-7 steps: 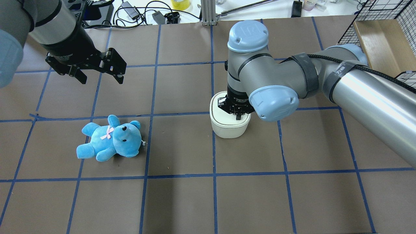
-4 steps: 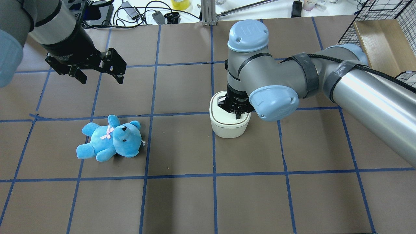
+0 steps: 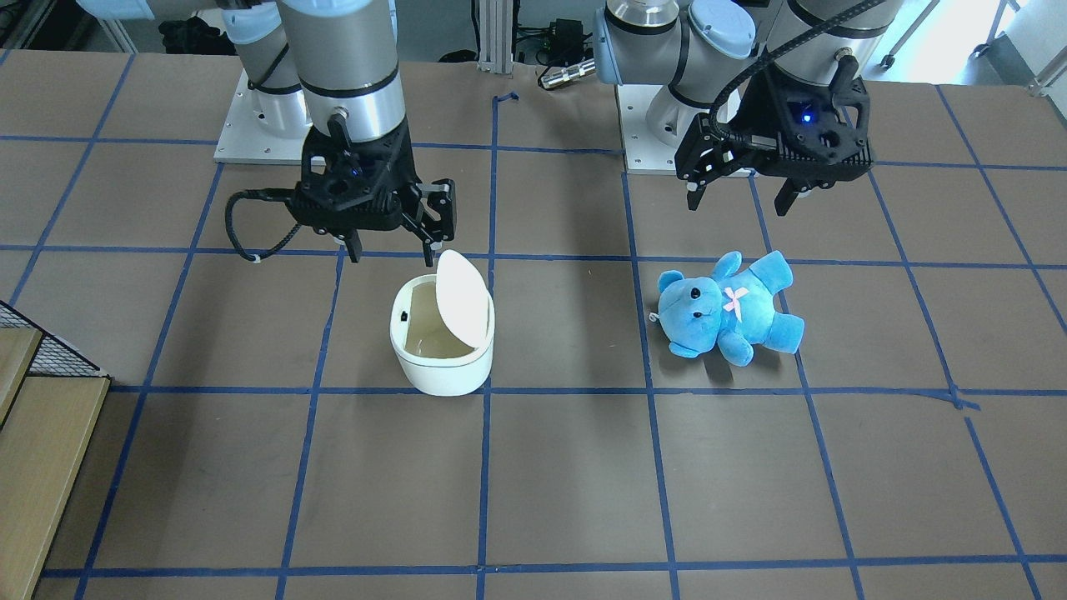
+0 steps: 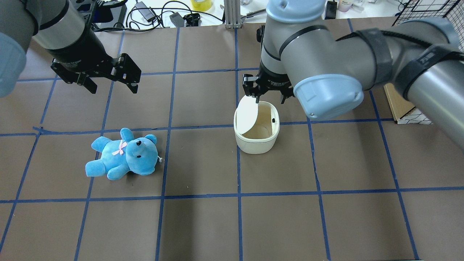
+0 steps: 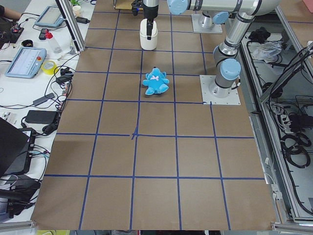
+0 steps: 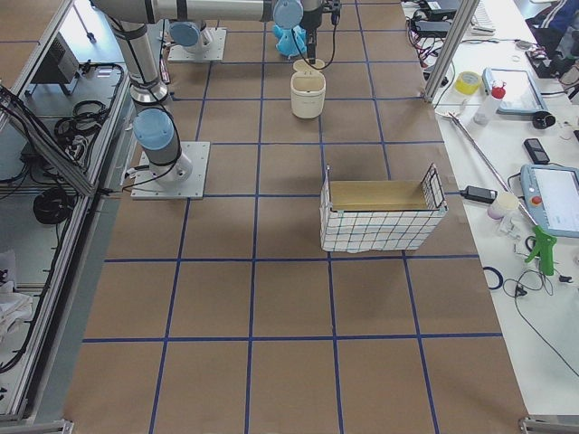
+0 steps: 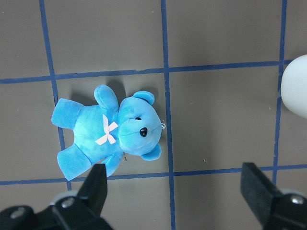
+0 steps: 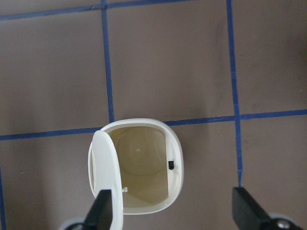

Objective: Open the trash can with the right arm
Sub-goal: 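Hold the lid raised with the right gripper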

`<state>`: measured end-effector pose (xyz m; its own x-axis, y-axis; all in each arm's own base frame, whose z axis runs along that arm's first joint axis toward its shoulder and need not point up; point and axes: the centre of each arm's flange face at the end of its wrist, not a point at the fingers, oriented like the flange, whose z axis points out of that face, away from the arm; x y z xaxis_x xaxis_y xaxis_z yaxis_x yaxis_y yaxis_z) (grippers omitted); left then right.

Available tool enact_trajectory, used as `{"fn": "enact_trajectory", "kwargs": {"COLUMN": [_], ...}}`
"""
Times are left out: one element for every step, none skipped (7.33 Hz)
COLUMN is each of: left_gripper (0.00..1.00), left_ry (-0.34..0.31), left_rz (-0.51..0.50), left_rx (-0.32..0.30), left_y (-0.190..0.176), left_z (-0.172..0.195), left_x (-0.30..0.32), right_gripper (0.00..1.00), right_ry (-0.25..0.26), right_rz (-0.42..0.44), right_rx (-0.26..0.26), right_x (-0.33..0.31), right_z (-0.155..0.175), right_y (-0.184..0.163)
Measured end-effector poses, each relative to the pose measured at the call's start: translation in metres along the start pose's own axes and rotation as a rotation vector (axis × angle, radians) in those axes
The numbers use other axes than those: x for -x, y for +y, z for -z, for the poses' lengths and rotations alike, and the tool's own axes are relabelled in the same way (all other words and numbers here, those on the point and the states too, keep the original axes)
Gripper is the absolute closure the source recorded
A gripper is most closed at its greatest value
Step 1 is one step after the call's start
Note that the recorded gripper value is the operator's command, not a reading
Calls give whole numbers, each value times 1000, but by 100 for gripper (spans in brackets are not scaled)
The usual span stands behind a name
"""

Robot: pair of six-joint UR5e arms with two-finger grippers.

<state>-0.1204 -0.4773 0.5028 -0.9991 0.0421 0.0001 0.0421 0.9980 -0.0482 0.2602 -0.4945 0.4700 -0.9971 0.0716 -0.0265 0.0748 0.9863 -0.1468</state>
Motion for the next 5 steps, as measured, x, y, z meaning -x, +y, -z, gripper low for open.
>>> {"fn": "enact_trajectory", "kwargs": {"left_gripper": [0,0,0,0,0], "left_ry": [0,0,0,-1,-1], "left_rz": [0,0,0,0,0], "left_rx": [0,0,0,0,0], "left_y": [0,0,0,0,0], "left_z": [0,0,0,0,0], "left_x": [0,0,0,0,0], "right_gripper": [0,0,0,0,0], "right_ry": [9,18,25,28,29], "right_rz": [7,12,7,4,4], "right_rx": [2,7,9,15,22], "right_x": [-21,-51,-76,-87,-91], "right_z": [29,49,59,61,61], "right_y": [-17,-34,-45,-49,-49]}}
